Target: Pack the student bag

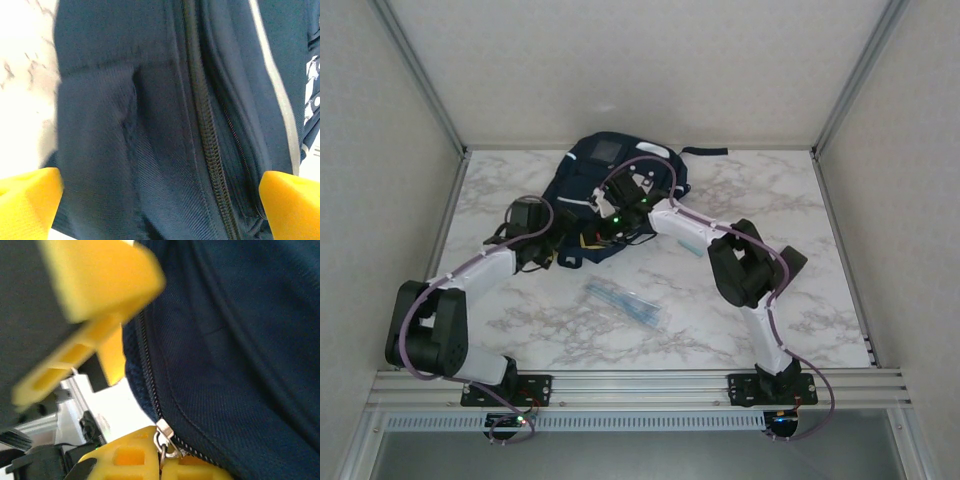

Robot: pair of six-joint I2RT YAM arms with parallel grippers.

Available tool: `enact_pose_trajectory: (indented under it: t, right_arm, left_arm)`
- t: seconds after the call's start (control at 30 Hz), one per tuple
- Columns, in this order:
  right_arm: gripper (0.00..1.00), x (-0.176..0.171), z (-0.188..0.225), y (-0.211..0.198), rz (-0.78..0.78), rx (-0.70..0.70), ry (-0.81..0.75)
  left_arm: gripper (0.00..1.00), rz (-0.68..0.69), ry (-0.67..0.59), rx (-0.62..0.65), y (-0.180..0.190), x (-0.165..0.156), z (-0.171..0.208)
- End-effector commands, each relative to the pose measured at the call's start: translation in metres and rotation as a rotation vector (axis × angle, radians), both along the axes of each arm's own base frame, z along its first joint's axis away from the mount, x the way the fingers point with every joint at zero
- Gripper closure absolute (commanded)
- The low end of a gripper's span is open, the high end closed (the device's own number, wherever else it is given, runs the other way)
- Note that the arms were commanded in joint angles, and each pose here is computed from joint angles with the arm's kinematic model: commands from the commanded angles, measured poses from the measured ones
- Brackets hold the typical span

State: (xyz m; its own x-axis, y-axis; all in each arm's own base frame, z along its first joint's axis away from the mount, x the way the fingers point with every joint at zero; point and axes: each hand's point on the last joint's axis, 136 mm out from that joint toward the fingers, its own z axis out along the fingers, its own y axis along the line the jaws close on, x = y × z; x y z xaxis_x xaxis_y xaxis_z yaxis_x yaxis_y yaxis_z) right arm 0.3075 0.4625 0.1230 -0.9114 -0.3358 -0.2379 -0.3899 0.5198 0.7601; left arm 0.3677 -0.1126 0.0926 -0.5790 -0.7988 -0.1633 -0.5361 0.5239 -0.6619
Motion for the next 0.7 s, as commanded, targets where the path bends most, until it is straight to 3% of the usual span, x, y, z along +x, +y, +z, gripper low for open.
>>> enact_pose_trajectory:
  t: [0.0, 0.03, 0.07, 0.17, 0.3, 0.4, 0.67]
  right_arm:
    - [1.00, -0.031, 0.033, 0.025, 0.100, 0.128, -0.011]
    - [1.00, -0.039, 0.033, 0.022, 0.113, 0.125, -0.003]
    - [1.00, -0.044, 0.031, 0.018, 0.117, 0.118, 0.006]
    - [1.00, -0.063, 0.014, -0.005, 0.136, 0.046, 0.046]
    - [1.00, -0.083, -0.029, -0.055, 0.189, -0.165, 0.041]
    - [1.00, -0.074, -0.059, -0.099, 0.155, -0.296, 0.035]
    - [1.00, -0.004, -0.077, -0.165, 0.018, -0.454, -0.103]
  left_arm:
    - [0.06, 0.090, -0.087, -0.041, -0.001, 0.026, 0.017]
    - [0.15, 0.091, -0.086, -0.044, -0.003, 0.030, 0.014]
    - [0.32, 0.090, -0.089, -0.045, -0.003, 0.033, 0.011]
    - [0.99, 0.095, -0.087, -0.019, 0.000, 0.035, 0.007]
    - [1.00, 0.103, -0.101, 0.027, 0.012, 0.031, 0.018]
    - [1.00, 0.107, -0.127, 0.063, 0.022, 0.027, 0.032]
    - [1.00, 0.104, -0.154, 0.103, 0.043, 0.010, 0.058]
